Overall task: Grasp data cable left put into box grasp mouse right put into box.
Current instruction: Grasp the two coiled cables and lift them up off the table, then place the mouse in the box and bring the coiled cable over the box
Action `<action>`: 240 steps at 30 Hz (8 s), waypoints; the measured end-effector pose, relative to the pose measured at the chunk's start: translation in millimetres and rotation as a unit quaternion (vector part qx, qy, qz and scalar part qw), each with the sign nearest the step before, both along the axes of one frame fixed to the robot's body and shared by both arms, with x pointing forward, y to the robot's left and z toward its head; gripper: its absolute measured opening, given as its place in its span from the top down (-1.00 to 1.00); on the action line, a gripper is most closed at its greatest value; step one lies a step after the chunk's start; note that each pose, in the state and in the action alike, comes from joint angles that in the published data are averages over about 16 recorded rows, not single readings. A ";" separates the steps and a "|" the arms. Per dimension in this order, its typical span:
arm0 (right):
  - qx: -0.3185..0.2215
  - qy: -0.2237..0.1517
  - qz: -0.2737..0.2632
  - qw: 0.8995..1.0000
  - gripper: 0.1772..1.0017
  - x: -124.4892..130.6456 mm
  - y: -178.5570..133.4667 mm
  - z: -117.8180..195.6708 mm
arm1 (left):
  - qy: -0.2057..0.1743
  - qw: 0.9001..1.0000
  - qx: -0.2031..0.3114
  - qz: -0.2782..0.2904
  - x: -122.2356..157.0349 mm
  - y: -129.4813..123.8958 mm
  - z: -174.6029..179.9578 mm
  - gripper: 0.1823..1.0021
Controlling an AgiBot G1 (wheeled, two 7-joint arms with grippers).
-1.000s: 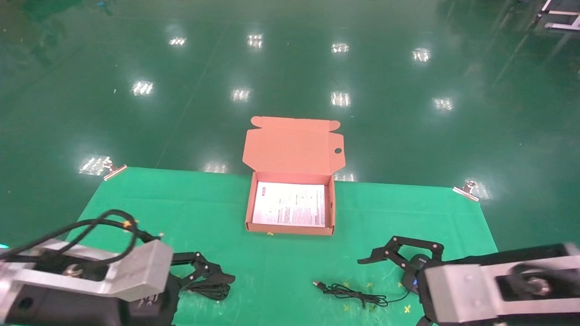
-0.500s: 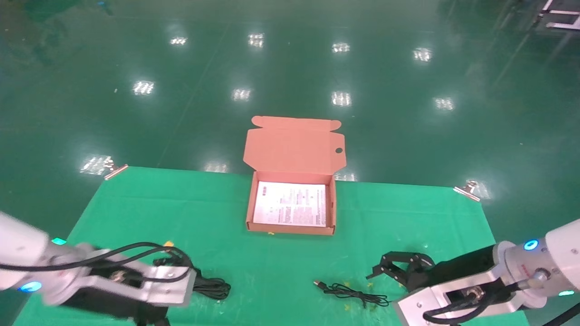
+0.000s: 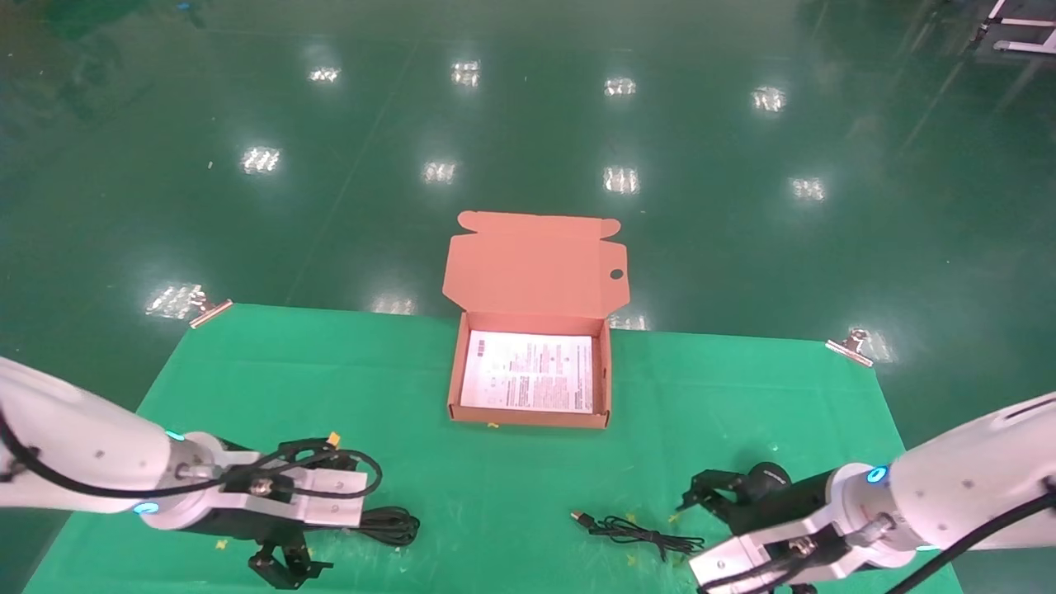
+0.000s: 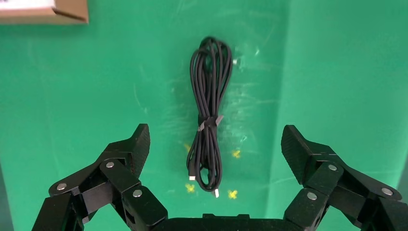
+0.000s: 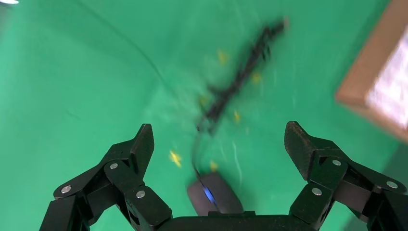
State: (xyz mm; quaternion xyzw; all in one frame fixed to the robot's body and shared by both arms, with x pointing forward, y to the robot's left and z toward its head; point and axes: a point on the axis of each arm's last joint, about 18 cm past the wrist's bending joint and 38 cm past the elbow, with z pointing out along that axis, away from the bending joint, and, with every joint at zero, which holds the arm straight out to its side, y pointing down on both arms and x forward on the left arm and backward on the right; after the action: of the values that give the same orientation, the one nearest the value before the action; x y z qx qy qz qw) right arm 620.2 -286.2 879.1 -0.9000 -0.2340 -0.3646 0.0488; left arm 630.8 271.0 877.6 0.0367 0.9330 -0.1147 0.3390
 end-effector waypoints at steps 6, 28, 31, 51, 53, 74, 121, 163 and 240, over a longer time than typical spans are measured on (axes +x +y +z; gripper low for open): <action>-0.005 -0.023 -0.052 0.998 -1.00 18.1 -1.6 -21.8 | 0.004 0.999 -0.004 0.033 17.5 0.8 -17.6 -1.00; 0.105 0.035 -0.160 0.981 -1.00 58.4 17.5 -61.3 | 0.042 0.991 -0.078 0.104 68.0 17.6 -43.5 -1.00; 0.107 0.035 -0.164 0.980 -1.00 63.0 18.6 -64.2 | 0.042 0.990 -0.081 0.105 70.8 19.4 -43.5 -1.00; 0.109 0.028 -0.181 0.977 -0.91 74.7 15.9 -74.6 | 0.044 0.989 -0.089 0.108 75.9 22.2 -43.1 -0.92; 0.108 0.028 -0.179 0.977 -0.87 74.2 16.4 -74.3 | 0.043 0.989 -0.088 0.108 75.8 22.1 -42.9 -0.89; 0.105 0.030 -0.173 0.979 0.10 71.7 18.6 -71.9 | 0.043 0.990 -0.087 0.106 74.6 21.7 -42.8 0.03; 0.302 -0.270 -0.038 0.913 0.92 74.1 111.0 238.7 | -0.259 0.954 -0.138 0.063 66.8 -19.9 215.3 0.79; 0.282 -0.217 -0.022 0.934 0.92 114.7 167.0 185.9 | -0.255 0.951 -0.097 0.146 54.1 29.3 208.8 0.80; 0.336 -0.145 -0.135 0.921 0.01 131.4 75.8 99.9 | -0.232 0.964 -0.112 0.072 77.9 -47.8 135.3 0.80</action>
State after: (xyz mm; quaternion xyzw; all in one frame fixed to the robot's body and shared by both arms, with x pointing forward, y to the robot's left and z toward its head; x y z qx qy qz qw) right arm 751.7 -210.5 979.0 -0.7911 0.0214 -0.5515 0.2637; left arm 708.7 223.2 1012.9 -0.0427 0.8101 -0.1819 0.5557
